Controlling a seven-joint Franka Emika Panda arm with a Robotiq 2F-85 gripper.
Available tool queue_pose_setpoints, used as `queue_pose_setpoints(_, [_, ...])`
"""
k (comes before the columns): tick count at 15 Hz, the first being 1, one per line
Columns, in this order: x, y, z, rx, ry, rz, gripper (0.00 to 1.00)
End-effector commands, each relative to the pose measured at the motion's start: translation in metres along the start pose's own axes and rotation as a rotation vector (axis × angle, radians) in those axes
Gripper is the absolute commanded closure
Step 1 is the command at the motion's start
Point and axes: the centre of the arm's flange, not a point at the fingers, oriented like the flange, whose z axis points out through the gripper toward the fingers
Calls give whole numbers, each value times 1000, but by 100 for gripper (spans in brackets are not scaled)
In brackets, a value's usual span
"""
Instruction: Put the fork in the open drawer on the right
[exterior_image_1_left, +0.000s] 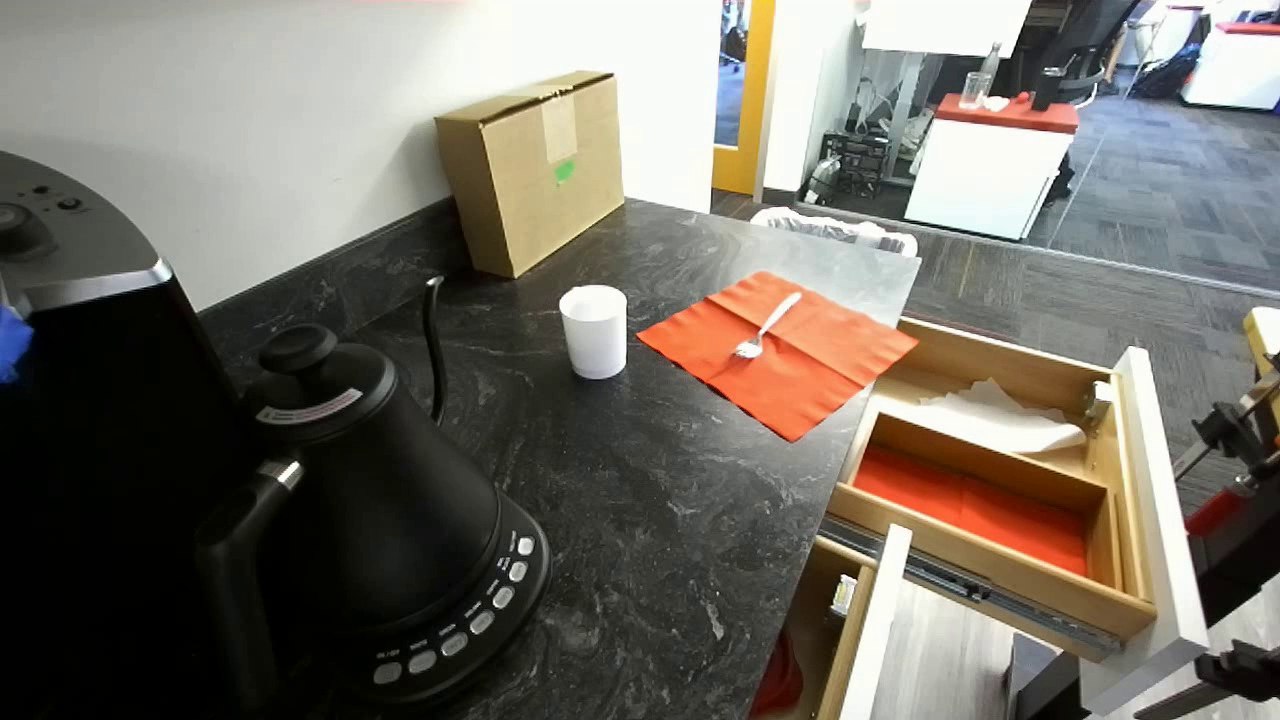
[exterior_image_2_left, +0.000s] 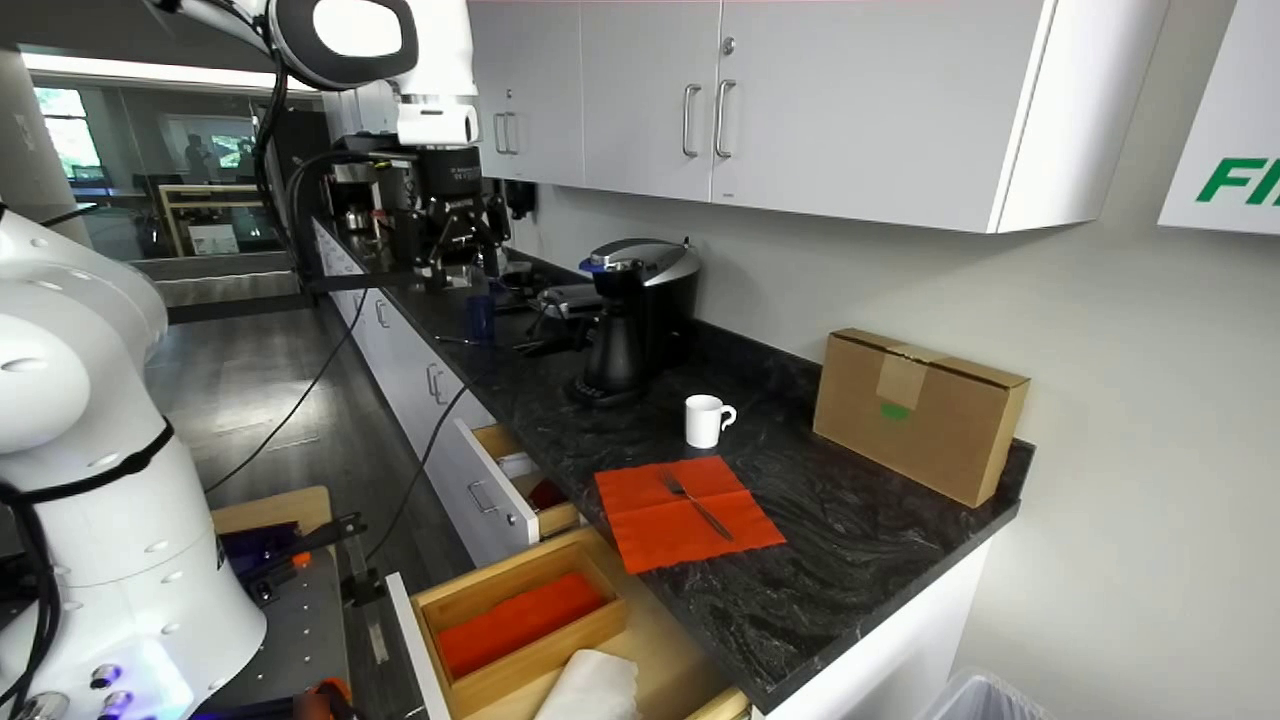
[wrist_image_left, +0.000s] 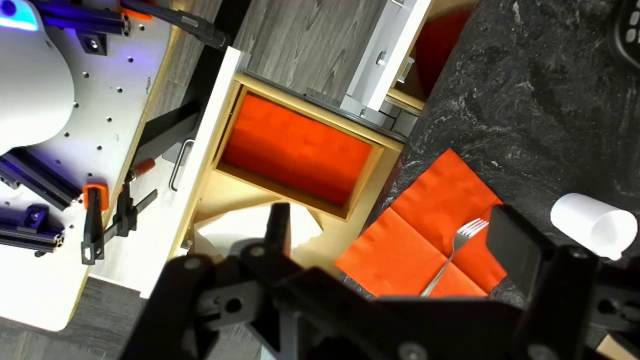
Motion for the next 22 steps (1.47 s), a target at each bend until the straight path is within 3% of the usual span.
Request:
queue_pose_setpoints(1, [0,0,0,0,0,0,0])
queue_pose_setpoints(4, [0,0,0,0,0,0,0])
queue_pose_setpoints(6, [15,-8,6,22,45,33,0])
queue_pose_setpoints(12, [115,-49,39,100,137,249,0])
queue_pose_setpoints(15, [148,-62,58,93,127,351,0])
queue_pose_setpoints(22, [188,-93,74,55,113,495,0])
